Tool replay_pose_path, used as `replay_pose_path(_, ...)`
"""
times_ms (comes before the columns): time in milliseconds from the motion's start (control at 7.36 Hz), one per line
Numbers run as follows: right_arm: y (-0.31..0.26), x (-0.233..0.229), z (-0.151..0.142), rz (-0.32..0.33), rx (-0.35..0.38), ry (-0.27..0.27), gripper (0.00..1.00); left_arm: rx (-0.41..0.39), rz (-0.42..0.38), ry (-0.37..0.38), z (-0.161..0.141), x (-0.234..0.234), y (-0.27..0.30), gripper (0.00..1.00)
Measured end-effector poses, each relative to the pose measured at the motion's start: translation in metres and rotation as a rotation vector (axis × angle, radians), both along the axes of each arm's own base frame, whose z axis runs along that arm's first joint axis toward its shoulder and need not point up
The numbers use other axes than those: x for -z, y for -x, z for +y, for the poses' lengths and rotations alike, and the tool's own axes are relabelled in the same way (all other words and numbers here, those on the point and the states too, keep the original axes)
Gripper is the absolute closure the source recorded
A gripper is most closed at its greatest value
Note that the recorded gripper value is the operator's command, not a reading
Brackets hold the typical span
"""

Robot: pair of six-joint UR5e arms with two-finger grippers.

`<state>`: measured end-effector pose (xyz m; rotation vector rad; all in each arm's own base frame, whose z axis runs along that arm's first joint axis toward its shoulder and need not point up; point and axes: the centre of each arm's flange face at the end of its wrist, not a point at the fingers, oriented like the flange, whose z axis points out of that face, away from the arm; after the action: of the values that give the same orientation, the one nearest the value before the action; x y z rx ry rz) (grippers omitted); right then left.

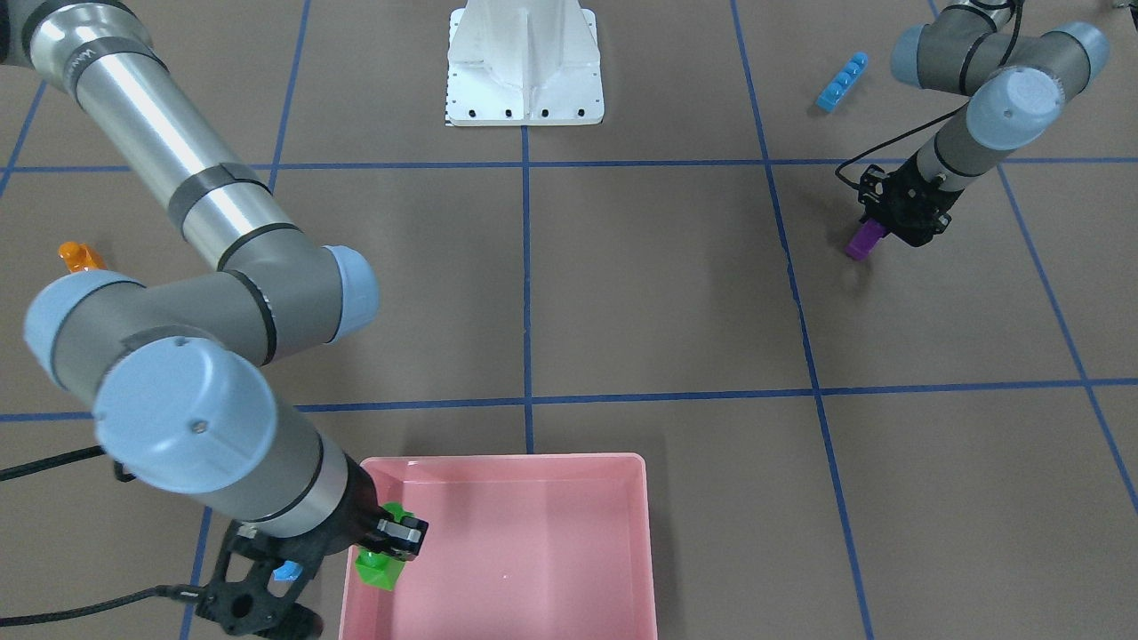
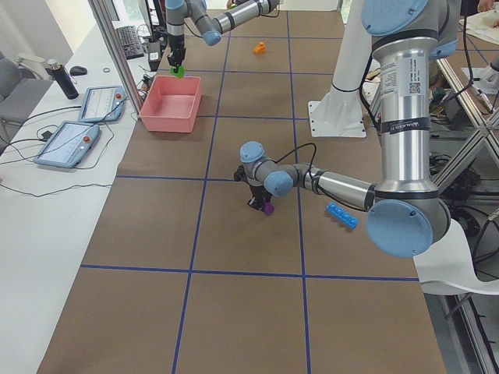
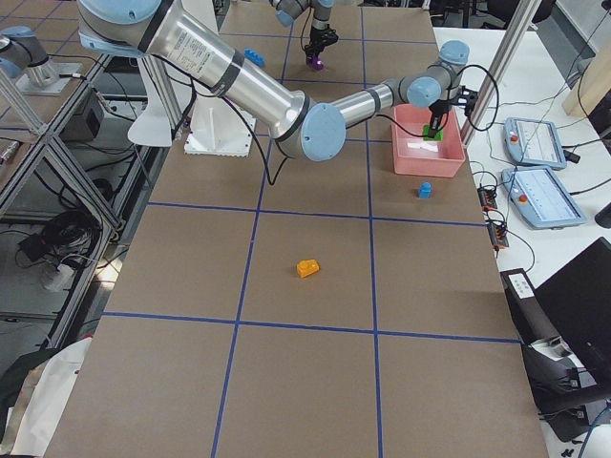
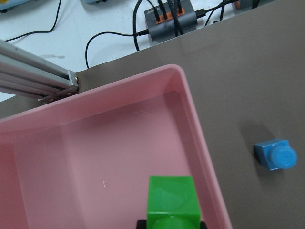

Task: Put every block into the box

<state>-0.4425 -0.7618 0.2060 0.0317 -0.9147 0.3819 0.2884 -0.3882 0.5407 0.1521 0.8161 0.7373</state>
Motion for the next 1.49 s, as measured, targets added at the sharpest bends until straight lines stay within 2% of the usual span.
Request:
replay_pose_path(272, 0.047, -0.001, 0.023, 0.012, -0.055, -0.017, 0.00, 0.086, 0.088, 0.036, -0.037, 0.063, -0.013, 1.00)
replay_pose_path(543, 0.056, 0.002, 0.036, 0.007, -0.066, -0.047, 0.00, 0.217, 0.132, 0.106, -0.098, 0.169, -0.042, 1.00)
replay_pose_path(679, 0.044, -0.002, 0.042, -0.012, -0.063, -0.055, 0.00, 0.276, 0.136, 0.136, -0.130, 0.219, -0.057, 1.00)
replay_pose_path(951, -0.032, -0.044, 0.037, -0.065, -0.043, -0.029, 0.00, 0.383, 0.141, 0.188, -0.207, 0.296, -0.088, 1.00)
replay_pose_path(1222, -0.138, -0.125, 0.044, -0.093, 0.024, -0.035, 0.00, 0.507, 0.164, 0.218, -0.291, 0.369, -0.126, 0.85)
replay_pose_path(1358, -0.178, -0.171, 0.059, -0.083, 0.046, -0.046, 0.00, 0.589, 0.207, 0.221, -0.323, 0.382, -0.140, 0.85)
replay_pose_path(1494, -0.208, -0.215, 0.082, -0.062, 0.072, -0.063, 0.00, 0.672, 0.233, 0.216, -0.347, 0.388, -0.158, 0.55)
